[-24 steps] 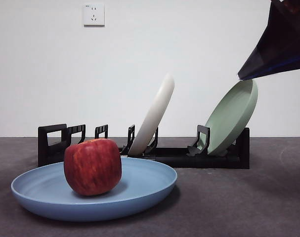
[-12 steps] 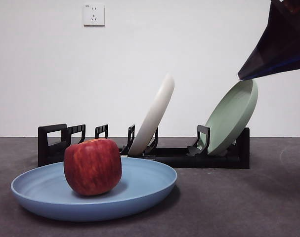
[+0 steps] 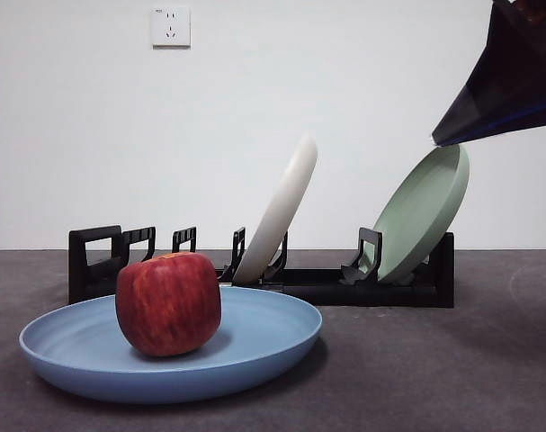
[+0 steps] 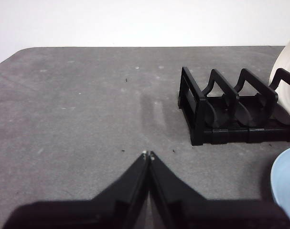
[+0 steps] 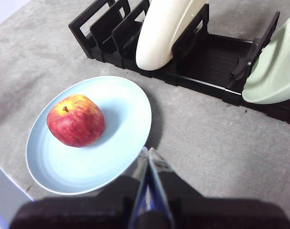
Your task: Take the blue plate from the plate rack,put the plate on the table,take the apple from the table,put the apple in the plate
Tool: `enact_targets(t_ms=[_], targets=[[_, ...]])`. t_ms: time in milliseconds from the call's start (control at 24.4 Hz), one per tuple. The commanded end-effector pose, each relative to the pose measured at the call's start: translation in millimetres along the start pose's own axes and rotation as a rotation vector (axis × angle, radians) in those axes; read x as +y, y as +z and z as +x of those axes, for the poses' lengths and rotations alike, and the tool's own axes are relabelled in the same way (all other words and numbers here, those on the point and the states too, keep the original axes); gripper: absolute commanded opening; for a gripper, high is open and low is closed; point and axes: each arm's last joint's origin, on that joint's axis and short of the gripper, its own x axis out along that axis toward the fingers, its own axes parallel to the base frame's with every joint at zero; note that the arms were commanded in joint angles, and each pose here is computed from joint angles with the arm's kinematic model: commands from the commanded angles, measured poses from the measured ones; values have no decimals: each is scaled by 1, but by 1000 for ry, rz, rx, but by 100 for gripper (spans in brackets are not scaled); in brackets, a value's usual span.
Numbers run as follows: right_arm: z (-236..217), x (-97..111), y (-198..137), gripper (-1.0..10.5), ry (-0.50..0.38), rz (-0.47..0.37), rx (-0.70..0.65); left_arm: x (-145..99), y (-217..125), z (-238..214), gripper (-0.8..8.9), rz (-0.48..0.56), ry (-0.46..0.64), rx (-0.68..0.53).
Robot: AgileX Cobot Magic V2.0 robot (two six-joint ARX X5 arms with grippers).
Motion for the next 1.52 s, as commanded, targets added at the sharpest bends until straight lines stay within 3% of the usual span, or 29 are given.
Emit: enact_targets(t_ms=[41,615,820,1107,1517], targets=[[0,0,-2,-16,-3,9,0,0,-4,1,-3,4,7,7],[-2,-1,-2,-16,-12,9,-3,0,-4,1,-3,4,7,6],[-34,-16,4,-16,-195,-138,-138,0,-4,1,-3,5,7,6],[-73,-43,-18,-16,-493,-93,-322,0,-4,1,-3,5,7,6],[-46,-56,-89,-16,-519,-37,-408,0,-4,1,-3,5,7,6]])
